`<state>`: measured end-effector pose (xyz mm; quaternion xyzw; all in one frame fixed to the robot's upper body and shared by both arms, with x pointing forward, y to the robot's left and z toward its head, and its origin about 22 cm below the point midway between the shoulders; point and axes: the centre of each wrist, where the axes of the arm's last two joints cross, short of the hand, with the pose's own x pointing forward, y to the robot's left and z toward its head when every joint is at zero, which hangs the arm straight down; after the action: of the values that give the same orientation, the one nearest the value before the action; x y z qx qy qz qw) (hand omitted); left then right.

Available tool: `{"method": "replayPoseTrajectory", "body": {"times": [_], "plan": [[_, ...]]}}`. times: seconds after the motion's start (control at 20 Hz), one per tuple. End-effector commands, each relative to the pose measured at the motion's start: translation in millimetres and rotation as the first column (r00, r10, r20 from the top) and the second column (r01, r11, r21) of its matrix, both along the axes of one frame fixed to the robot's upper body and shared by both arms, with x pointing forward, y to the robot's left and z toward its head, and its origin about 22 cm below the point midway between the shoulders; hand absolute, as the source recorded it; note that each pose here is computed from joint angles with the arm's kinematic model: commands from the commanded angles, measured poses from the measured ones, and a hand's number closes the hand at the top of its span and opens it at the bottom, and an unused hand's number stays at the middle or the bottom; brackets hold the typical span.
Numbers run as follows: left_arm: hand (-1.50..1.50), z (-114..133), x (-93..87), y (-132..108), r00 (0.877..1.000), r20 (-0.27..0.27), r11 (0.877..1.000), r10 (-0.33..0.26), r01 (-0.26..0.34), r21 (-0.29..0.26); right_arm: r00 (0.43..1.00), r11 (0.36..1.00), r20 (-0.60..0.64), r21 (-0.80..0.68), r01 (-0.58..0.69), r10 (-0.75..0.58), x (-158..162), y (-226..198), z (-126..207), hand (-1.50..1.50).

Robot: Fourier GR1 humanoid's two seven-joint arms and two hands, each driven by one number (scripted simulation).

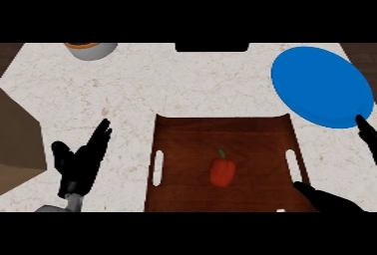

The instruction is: Pick the bell pepper from the tray and place it in the plate

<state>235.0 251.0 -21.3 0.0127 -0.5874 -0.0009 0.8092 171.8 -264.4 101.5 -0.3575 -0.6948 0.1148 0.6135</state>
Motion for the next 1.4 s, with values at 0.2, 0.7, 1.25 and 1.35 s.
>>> {"method": "replayPoseTrajectory", "body": {"times": [0.2,0.7,1.25,1.35], "plan": [[0.00,-18.9,-9.7,-10.6,0.998,-0.061,0.999,-0.025,0.024,-0.026,0.945,0.978,-0.325,-0.185,-0.091,0.027,-17.3,37.6,42.6,-1.50],[0.00,-15.3,8.9,-23.2,0.997,-0.070,1.000,-0.023,0.022,-0.012,0.899,0.968,-0.437,-0.237,-0.085,-0.028,19.4,132.8,34.4,-1.50],[0.00,-1.2,2.4,-3.2,0.997,-0.079,1.000,-0.025,0.024,-0.013,0.814,0.973,-0.580,-0.193,-0.124,-0.012,40.2,172.5,0.6,-1.50],[0.00,-13.7,-2.2,-7.9,0.997,-0.071,1.000,-0.020,0.019,-0.015,0.819,0.969,-0.574,-0.207,-0.134,-0.009,32.8,178.0,-22.0,-1.50]]}}
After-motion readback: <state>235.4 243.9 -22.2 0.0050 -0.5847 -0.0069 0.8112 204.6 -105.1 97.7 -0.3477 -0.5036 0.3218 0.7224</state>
